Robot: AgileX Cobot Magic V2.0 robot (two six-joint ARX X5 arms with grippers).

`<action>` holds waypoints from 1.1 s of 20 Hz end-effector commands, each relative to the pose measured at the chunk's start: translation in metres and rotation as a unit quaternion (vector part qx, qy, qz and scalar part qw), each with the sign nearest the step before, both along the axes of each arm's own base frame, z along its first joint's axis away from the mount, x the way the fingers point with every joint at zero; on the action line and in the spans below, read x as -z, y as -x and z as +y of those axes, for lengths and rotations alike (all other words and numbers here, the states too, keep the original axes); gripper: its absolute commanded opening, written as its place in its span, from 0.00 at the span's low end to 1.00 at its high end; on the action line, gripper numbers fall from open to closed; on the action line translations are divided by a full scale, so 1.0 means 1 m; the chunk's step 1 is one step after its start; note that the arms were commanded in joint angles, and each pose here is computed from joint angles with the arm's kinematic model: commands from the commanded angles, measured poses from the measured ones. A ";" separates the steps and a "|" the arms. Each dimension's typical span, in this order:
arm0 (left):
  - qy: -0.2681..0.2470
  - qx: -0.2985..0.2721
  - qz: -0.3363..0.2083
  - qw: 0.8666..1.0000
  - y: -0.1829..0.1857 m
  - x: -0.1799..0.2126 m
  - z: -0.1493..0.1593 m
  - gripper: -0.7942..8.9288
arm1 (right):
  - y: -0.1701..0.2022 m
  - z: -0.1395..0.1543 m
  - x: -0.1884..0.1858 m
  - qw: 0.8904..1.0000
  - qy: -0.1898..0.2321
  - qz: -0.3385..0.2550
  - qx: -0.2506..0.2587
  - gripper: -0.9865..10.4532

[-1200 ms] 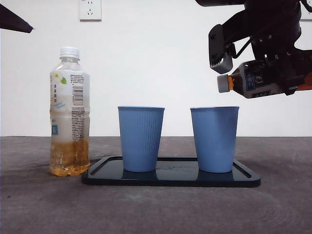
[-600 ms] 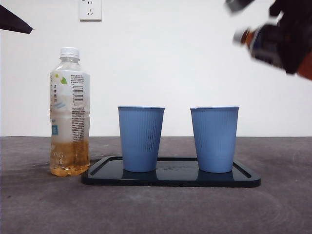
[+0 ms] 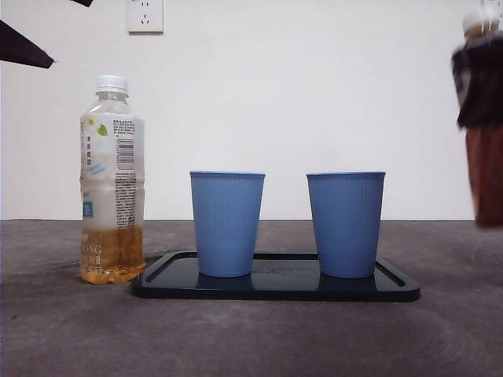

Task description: Pour the drink into the cup

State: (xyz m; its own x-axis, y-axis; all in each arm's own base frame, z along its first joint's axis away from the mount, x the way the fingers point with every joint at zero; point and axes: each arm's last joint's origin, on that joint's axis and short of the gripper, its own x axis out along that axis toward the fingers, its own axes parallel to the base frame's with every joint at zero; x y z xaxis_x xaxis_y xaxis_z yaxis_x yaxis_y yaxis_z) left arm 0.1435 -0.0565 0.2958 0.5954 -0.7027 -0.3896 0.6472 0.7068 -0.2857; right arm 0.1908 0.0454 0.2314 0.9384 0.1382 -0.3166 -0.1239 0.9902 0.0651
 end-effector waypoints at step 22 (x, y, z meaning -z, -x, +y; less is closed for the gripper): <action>-0.022 -0.028 -0.006 0.999 -0.006 0.001 0.000 0.53 | -0.048 0.004 0.056 0.994 -0.053 -0.097 -0.009 0.38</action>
